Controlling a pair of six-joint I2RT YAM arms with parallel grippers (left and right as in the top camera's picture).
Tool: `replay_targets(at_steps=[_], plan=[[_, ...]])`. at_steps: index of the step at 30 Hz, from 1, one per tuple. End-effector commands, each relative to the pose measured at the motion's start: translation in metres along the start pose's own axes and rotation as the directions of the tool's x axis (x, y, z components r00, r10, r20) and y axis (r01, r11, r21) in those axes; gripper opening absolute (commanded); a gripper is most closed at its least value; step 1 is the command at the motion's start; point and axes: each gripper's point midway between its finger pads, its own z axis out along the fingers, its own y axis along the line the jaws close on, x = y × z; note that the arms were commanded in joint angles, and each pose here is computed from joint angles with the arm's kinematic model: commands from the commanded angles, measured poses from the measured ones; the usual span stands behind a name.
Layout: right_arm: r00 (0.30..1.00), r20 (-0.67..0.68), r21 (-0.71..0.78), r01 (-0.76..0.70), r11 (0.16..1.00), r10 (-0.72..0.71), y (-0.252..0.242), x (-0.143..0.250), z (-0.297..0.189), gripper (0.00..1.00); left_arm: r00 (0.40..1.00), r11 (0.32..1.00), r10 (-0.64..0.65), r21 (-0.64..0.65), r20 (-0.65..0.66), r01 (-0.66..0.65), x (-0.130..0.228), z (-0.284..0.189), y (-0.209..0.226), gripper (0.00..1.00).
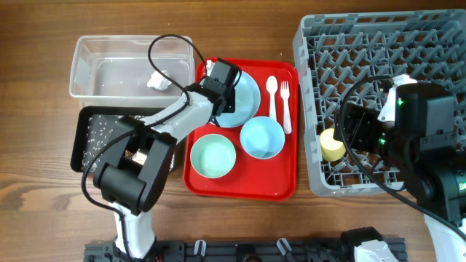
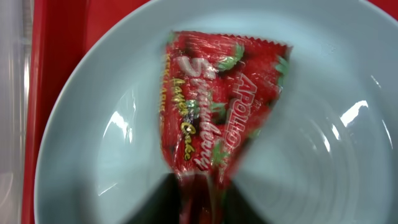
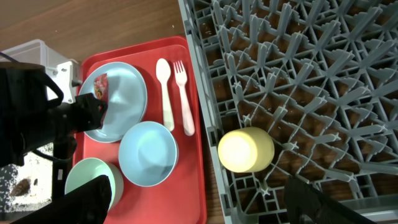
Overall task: Sort waste into correct bins and load items into the dishwasher rack
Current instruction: 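Pick the candy wrapper and tissue off the plate into the clear bin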
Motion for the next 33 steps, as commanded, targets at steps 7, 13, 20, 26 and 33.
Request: replay_targets(at_steps=[7, 13, 20, 26, 33], plan=[[1.0, 0.004, -0.012, -0.015, 1.0, 0.015, 0.002, 0.0, -0.004, 0.9, 0.946, 0.988, -0.134, -0.031, 0.294, 0.15, -0.091, -0.142, 0.061, 0.04], [1.0, 0.005, -0.012, -0.014, 1.0, 0.014, 0.002, 0.0, -0.004, 0.9, 0.942, 0.957, -0.283, -0.008, 0.179, 0.289, -0.088, -0.1, 0.138, 0.73], [0.999, -0.037, 0.007, -0.014, 1.0, 0.014, 0.001, 0.0, 0.009, 1.0, 0.938, 0.981, -0.182, 0.12, 0.296, 0.152, -0.077, -0.247, 0.097, 1.0], [0.989, -0.146, 0.056, -0.01, 0.998, 0.018, 0.0, 0.004, 0.044, 1.0, 0.877, 0.975, -0.173, 0.202, 0.448, 0.089, -0.056, -0.34, 0.087, 1.0], [0.954, -0.298, 0.125, 0.005, 0.992, 0.032, -0.004, 0.014, 0.099, 1.0, 0.884, 0.986, -0.159, 0.112, 0.441, 0.122, -0.037, -0.348, 0.107, 1.0]])
